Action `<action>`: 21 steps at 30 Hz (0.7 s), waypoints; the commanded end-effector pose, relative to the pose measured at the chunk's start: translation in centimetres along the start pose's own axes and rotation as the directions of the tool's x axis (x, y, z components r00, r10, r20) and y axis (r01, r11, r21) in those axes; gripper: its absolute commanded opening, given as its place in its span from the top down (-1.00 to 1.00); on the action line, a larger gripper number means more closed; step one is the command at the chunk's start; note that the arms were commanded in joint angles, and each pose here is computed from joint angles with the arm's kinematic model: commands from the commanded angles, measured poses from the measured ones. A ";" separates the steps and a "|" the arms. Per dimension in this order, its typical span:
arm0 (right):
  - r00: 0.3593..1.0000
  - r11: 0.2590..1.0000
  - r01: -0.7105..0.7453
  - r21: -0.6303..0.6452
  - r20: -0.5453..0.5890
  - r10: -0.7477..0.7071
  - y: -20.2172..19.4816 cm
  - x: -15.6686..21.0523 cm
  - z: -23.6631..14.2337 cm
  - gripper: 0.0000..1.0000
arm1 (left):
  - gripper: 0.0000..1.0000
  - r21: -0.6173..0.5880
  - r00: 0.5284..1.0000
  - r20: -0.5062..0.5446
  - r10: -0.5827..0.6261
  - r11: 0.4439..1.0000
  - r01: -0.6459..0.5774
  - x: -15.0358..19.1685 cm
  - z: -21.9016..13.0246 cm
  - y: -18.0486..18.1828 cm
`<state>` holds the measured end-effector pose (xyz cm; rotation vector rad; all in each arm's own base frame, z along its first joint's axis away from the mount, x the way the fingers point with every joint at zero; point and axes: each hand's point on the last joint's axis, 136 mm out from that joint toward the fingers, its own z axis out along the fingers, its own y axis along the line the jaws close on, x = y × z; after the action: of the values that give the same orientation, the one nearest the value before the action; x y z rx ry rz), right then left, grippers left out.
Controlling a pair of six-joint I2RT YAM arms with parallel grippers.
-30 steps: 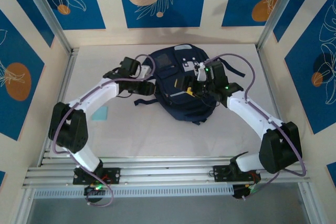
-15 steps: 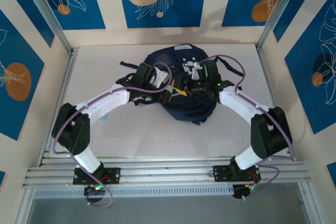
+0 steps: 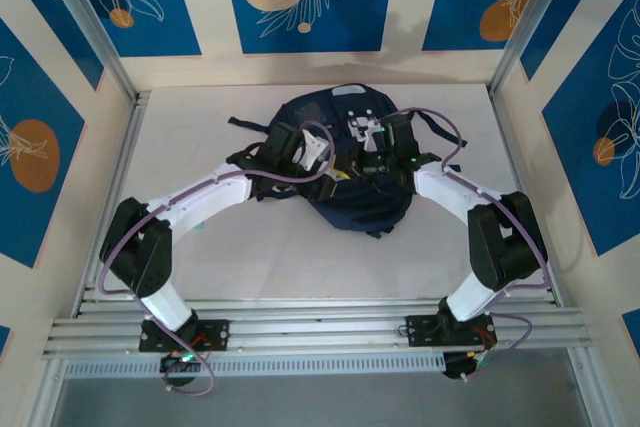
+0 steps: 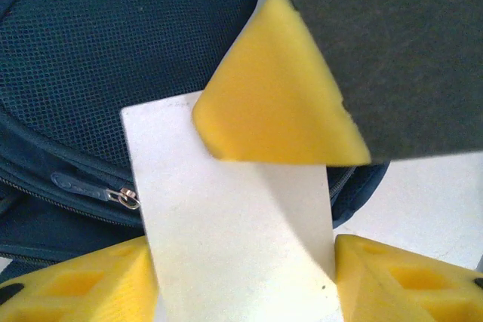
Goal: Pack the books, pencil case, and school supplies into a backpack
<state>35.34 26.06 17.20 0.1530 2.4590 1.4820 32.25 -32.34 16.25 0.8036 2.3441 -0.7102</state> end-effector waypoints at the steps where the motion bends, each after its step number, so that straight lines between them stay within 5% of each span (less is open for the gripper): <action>1: 1.000 1.000 0.001 -0.026 0.021 0.000 0.2 -0.3 -1.9 1.00 | -0.27 -0.016 0.999 0.039 0.017 1.000 -0.016 -1.1 -0.7 -0.5; 6: 0.995 1.000 -0.016 0.017 0.096 0.014 -1.3 -1.0 -4.5 1.00 | -0.46 -0.027 0.998 0.055 0.019 0.999 -0.018 -2.0 -0.7 -0.4; 10: 0.988 0.995 -0.040 0.087 0.150 0.027 -3.2 -1.3 -6.7 1.00 | -1.00 -0.020 0.997 0.068 0.030 0.999 -0.029 -2.7 -0.6 -0.5; 21: 0.932 0.940 -0.150 0.305 0.362 0.031 -9.2 -1.0 -16.0 1.00 | -1.00 -0.058 0.994 0.004 0.113 0.992 -0.113 -4.1 2.4 -0.4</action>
<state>34.09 10.23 17.77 0.5187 2.3375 1.0983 35.70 -34.70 18.14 0.8126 2.2745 -0.6490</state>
